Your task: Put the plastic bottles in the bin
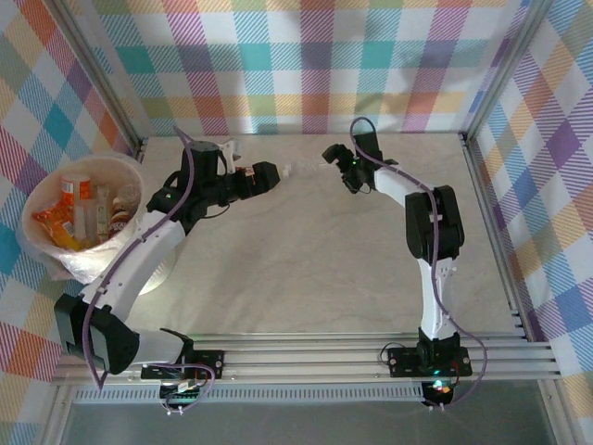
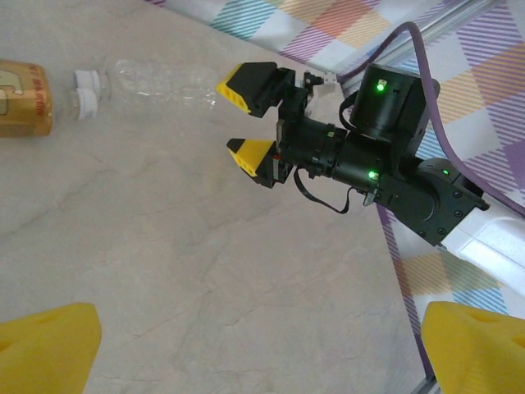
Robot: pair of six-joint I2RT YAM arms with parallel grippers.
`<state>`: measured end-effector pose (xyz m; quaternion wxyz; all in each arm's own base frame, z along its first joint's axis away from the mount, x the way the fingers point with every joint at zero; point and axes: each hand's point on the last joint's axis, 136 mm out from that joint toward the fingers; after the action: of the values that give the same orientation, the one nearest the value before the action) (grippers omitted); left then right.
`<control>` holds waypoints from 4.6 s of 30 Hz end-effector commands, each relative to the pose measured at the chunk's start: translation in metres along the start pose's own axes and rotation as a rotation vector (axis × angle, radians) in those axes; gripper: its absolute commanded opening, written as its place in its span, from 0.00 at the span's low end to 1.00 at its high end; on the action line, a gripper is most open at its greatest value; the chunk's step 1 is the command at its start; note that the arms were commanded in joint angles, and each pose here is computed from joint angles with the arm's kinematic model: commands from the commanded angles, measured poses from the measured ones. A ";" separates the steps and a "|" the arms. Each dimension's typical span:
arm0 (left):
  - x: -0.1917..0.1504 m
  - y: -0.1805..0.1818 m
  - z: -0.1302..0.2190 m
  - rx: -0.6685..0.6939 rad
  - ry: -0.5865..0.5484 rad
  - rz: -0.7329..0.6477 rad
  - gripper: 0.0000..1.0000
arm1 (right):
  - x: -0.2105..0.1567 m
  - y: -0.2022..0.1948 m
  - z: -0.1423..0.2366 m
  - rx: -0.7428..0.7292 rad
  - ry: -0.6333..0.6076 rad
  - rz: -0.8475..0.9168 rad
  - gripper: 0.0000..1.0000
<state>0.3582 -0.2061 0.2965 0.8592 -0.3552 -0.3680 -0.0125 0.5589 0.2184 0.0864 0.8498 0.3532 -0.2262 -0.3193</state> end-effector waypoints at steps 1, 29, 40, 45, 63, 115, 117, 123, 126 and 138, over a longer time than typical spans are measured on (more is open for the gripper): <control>0.004 0.000 0.006 0.029 -0.031 -0.032 1.00 | 0.013 0.015 -0.011 0.061 -0.031 -0.090 1.00; -0.012 0.027 0.024 0.158 -0.033 -0.069 1.00 | 0.026 0.021 -0.085 0.204 -0.066 -0.006 0.79; -0.019 0.030 0.019 0.158 -0.011 -0.061 1.00 | 0.031 0.049 -0.044 0.237 -0.133 0.210 0.54; -0.023 0.028 0.017 0.133 0.000 -0.057 1.00 | 0.037 0.064 -0.008 0.253 -0.209 0.306 0.51; -0.038 0.011 0.005 0.053 0.042 -0.068 1.00 | -0.050 0.093 0.142 0.502 -0.079 0.656 0.45; -0.050 -0.086 -0.003 -0.389 0.097 -0.423 0.58 | -0.201 0.168 0.288 0.939 0.312 0.899 0.63; -0.045 -0.080 -0.004 -0.343 0.074 -0.412 0.57 | -0.201 0.168 0.288 0.936 0.310 0.903 0.69; -0.028 -0.041 -0.001 -0.074 0.017 -0.364 0.57 | -0.182 0.168 0.289 0.876 0.152 0.911 0.87; -0.024 -0.023 0.007 0.043 0.012 -0.352 0.57 | -0.171 0.166 0.291 0.836 0.057 0.923 0.94; 0.029 0.036 0.128 0.569 -0.245 -0.311 0.57 | -0.132 0.137 0.273 0.587 -0.143 0.897 1.00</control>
<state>0.3224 -0.1470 0.3270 0.8710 -0.1232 -0.4712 -0.0642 0.3469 0.2695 0.3594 0.7317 0.4578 -0.4845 0.1421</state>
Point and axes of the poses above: each hand's point on the last joint's axis, 136 mm out from that joint toward the fingers, its own z axis back along the fingers, its own y axis along the line the jaws close on, x = y × z, and after that the axes turned 4 degrees about -z, right-handed
